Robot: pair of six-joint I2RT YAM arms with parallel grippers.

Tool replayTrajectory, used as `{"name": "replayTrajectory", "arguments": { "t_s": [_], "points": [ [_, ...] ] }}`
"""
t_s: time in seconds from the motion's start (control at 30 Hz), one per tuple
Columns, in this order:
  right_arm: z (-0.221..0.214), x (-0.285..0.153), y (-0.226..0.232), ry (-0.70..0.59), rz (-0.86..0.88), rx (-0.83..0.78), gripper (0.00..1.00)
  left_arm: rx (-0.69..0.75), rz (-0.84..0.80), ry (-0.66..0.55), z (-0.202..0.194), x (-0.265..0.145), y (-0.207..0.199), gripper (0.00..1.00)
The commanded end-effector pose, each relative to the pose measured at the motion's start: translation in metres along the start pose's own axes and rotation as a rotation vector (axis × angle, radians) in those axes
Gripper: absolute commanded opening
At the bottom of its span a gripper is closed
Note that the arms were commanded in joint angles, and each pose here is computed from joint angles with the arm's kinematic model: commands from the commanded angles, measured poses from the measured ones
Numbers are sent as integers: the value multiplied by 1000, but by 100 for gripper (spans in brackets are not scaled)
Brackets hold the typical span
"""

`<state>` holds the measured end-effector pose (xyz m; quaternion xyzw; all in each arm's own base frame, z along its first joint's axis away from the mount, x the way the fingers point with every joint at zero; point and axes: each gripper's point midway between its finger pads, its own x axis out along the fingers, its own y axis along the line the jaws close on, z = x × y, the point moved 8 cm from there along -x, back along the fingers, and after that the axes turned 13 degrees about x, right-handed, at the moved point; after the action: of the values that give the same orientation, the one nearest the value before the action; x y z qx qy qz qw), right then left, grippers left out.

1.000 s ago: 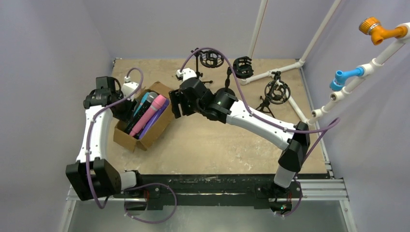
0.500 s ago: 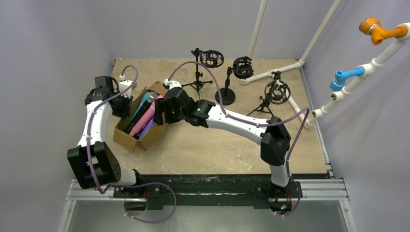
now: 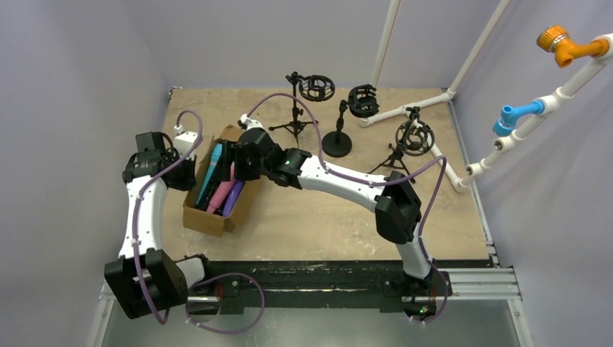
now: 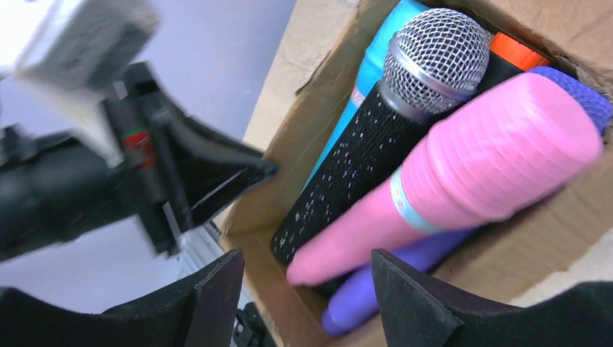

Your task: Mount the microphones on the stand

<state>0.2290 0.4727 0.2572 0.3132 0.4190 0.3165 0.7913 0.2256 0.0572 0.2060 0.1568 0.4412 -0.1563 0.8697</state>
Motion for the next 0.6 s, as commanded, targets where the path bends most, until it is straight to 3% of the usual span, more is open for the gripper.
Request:
{"name": "replayTrajectory", "arguments": {
  "t_s": [0.0, 0.57],
  "points": [
    [3, 11, 8, 7, 24, 44, 68, -43, -82, -90, 1, -21, -24, 0],
    [-6, 22, -28, 15, -195, -18, 65, -55, -118, -112, -12, -25, -42, 0]
  ]
}}
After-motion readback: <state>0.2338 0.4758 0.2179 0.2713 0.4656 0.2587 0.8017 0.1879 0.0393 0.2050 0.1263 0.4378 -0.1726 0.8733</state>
